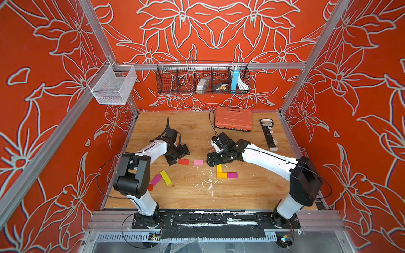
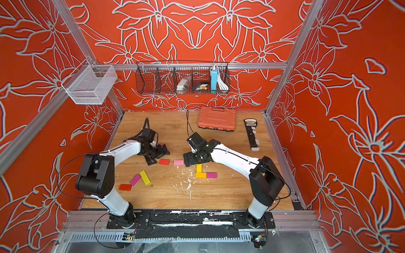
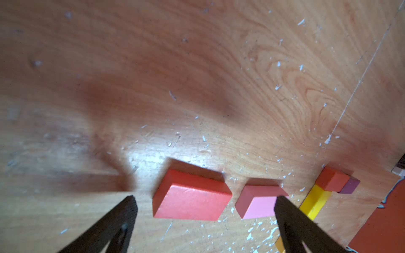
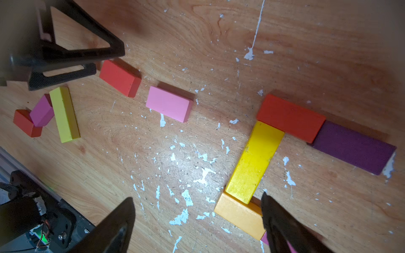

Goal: Assemble the letter c with building blocks
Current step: Assemble the building block at the center of the board, then pick up the building block from the center of the board.

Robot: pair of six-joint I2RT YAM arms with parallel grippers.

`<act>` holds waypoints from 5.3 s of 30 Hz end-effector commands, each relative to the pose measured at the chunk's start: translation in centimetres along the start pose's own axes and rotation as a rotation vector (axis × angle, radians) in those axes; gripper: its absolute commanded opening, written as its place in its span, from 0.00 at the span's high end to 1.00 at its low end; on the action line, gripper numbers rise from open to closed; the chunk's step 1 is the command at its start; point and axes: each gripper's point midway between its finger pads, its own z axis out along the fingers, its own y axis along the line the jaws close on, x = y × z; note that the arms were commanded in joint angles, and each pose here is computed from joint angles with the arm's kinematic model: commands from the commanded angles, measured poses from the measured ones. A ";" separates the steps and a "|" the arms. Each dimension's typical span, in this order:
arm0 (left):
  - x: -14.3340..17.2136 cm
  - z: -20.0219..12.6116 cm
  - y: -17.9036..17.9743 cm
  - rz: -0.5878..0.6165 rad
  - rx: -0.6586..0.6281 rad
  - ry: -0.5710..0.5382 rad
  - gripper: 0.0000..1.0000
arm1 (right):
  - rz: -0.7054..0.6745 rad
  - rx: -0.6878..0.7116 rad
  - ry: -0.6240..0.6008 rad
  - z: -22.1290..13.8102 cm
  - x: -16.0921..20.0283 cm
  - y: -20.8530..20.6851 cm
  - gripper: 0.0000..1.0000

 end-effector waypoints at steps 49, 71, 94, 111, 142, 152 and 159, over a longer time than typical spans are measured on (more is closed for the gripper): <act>2.7 2.0 -1.7 -0.004 0.049 0.026 0.02 | 0.021 -0.026 -0.006 -0.1 -0.1 0.2 0.08; 3.5 2.3 -3.2 0.001 0.090 0.040 0.02 | 0.034 -0.039 0.001 0.1 -0.2 0.4 0.08; 3.7 2.9 -4.3 0.021 0.101 0.056 0.02 | 0.048 -0.041 0.006 0.2 0.0 0.3 0.08; 3.6 3.2 -4.3 0.027 0.082 0.061 0.02 | 0.052 -0.045 0.004 0.2 0.2 0.1 0.08; 8.6 -8.0 10.3 -0.235 -0.346 -0.238 0.02 | -0.002 -0.058 -0.065 -2.7 2.1 -1.7 0.07; 8.7 -5.3 12.3 -0.257 -0.426 -0.205 0.14 | 0.004 -0.061 -0.083 -3.8 2.5 -2.4 0.07; 7.8 -4.2 12.2 -0.236 -0.418 -0.194 0.24 | 0.007 -0.045 -0.092 -4.5 2.6 -3.1 0.06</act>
